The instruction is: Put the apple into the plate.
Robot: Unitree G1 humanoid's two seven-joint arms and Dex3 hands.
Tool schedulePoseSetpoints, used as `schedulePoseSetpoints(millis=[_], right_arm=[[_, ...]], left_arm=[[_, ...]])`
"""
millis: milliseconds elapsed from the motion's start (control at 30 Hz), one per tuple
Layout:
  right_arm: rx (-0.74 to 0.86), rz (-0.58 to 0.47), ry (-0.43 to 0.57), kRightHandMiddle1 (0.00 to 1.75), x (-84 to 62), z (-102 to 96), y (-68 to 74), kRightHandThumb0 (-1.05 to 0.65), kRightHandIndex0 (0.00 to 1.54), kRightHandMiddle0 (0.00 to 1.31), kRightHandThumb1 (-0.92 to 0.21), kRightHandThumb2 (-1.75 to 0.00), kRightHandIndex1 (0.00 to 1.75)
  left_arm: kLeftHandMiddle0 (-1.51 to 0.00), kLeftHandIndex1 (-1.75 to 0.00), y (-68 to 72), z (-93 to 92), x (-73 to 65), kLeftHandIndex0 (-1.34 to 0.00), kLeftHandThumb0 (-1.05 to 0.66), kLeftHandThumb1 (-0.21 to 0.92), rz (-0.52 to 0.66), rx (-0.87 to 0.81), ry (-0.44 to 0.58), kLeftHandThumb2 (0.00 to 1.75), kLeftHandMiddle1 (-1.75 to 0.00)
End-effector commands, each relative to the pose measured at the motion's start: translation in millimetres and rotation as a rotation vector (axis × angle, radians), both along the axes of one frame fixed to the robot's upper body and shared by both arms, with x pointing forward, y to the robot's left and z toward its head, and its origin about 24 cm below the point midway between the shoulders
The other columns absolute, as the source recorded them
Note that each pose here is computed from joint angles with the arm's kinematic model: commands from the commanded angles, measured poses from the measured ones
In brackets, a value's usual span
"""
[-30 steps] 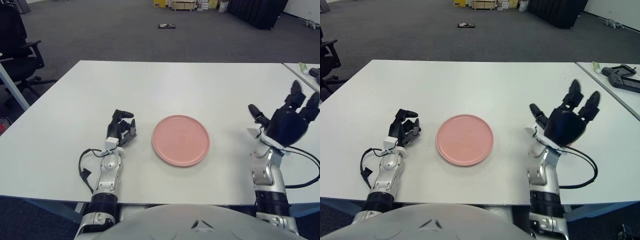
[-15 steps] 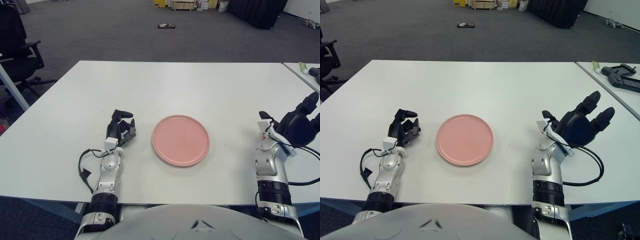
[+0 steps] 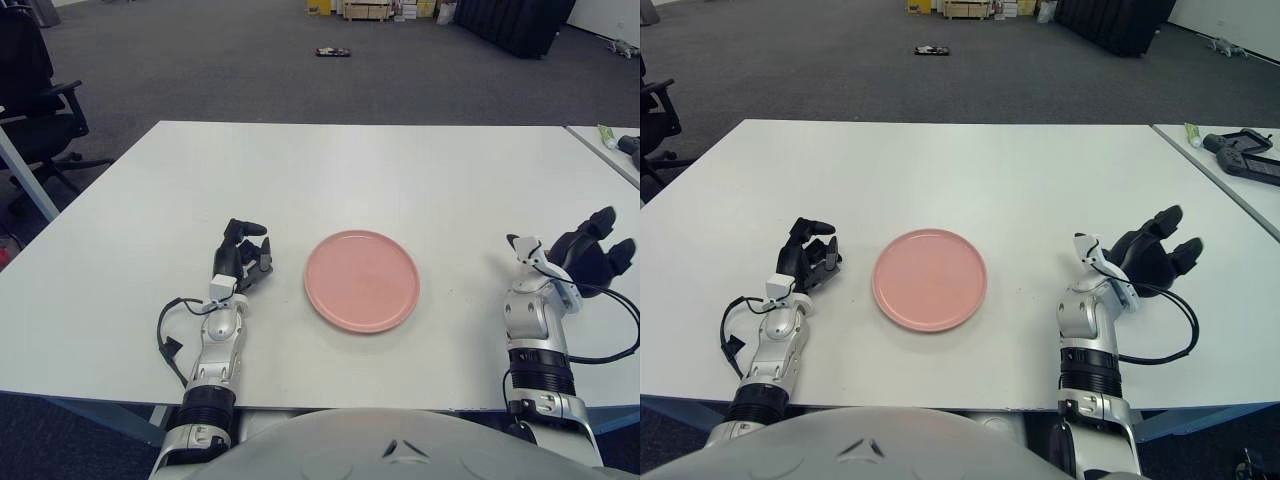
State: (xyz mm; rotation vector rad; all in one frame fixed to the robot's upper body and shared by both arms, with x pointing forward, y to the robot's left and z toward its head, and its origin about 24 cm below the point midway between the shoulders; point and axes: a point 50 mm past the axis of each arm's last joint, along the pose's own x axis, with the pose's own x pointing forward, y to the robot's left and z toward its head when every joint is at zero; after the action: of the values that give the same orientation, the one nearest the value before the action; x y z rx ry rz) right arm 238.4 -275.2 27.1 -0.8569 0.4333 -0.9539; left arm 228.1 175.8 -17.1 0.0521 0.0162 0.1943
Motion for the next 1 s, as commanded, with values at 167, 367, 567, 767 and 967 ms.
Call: schedulePoseSetpoints(millis=[167, 367, 567, 767, 967], right_arm=[[0.053, -0.050, 0.004, 0.00, 2.2, -8.4, -7.3, -0.93, 0.00, 0.00, -0.68, -0.29, 0.00], [0.101, -0.071, 0.040, 0.00, 1.1, -17.1, -5.3, -0.97, 0.00, 0.00, -0.70, -0.29, 0.00], [0.157, -0.089, 0.092, 0.00, -0.3, -30.2, -3.9, -1.00, 0.00, 0.00, -0.74, -0.29, 0.00], [0.184, -0.114, 0.124, 0.00, -3.6, -40.8, -2.7, -1.02, 0.00, 0.00, -0.79, -0.24, 0.00], [0.245, -0.151, 0.150, 0.00, -5.4, -45.8, -2.9, -1.02, 0.00, 0.00, -0.82, -0.23, 0.00]], left_arm=[[-0.71, -1.75, 2.1, -13.2, -7.9, -0.37, -0.39, 0.64, 0.009, 0.005, 0.082, 0.91, -1.75], [-0.72, -1.75, 3.1, -12.9, -7.9, -0.36, -0.39, 0.65, 0.009, 0.002, 0.081, 0.91, -1.75], [-0.73, -1.75, 3.3, -12.8, -7.6, -0.36, -0.39, 0.65, 0.002, -0.006, 0.076, 0.90, -1.75], [-0.74, -1.75, 4.2, -13.0, -7.4, -0.37, -0.39, 0.64, 0.002, -0.019, 0.075, 0.91, -1.75], [-0.76, -1.75, 5.5, -12.8, -7.2, -0.38, -0.40, 0.62, 0.005, -0.018, 0.078, 0.95, -1.75]])
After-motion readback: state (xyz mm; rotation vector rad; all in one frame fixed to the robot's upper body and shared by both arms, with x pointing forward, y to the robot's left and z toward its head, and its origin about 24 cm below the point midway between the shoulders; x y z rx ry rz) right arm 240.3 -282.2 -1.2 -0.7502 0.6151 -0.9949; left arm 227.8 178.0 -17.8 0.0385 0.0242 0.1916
